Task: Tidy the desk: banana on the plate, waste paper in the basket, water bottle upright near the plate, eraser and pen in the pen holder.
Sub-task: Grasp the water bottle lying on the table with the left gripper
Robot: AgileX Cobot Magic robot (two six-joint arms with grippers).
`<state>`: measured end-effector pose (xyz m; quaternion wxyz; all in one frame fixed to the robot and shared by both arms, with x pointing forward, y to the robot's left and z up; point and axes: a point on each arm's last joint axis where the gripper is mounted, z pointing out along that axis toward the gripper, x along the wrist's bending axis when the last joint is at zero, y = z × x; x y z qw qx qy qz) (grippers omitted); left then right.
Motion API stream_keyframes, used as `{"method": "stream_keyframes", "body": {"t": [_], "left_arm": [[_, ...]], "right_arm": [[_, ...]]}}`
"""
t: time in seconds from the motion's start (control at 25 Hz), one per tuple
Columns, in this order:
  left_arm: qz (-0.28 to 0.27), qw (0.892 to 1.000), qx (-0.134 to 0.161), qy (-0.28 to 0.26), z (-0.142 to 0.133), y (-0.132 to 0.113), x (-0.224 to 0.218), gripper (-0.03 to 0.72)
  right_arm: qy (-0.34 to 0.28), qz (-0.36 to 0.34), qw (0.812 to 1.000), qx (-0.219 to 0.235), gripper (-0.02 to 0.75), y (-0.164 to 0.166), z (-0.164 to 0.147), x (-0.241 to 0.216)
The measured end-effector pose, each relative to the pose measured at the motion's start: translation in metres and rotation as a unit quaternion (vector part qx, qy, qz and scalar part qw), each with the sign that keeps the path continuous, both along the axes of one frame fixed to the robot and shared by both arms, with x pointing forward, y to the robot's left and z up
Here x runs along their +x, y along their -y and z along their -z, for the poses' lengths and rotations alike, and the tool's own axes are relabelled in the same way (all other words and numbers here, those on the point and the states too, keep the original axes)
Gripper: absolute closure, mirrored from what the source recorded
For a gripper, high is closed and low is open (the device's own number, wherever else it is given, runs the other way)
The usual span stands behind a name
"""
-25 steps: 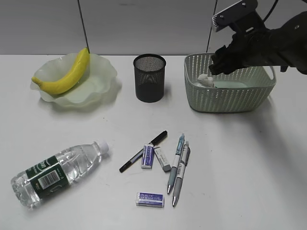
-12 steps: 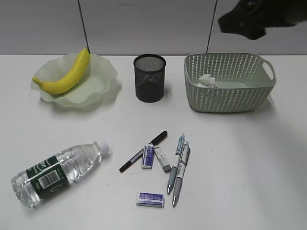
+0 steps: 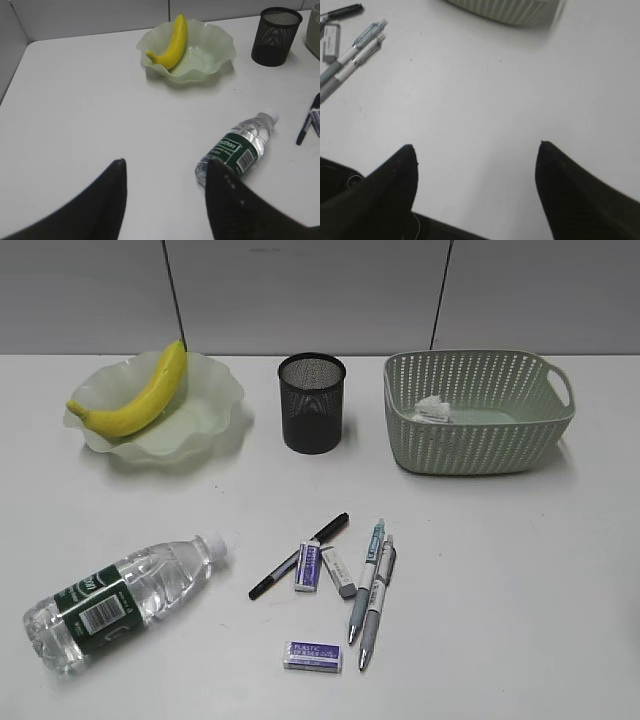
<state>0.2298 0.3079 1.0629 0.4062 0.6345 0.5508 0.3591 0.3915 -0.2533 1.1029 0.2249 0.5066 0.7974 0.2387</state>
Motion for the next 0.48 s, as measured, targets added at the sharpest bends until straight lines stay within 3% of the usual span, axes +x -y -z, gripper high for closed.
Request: {"method": "stream_keyframes", "body": {"t": [0.24,0.48], "left_arm": [[0.000,1.000,0.000,0.000,0.000,0.000,0.000,0.307],[0.000,1.000,0.000,0.000,0.000,0.000,0.000,0.307]], "right_arm": [[0.013,-0.004,0.999,0.048,0.162,0.019,0.027,-0.081],[0.093,-0.014,0.992,0.085,0.162,0.037,0.043,-0.144]]}}
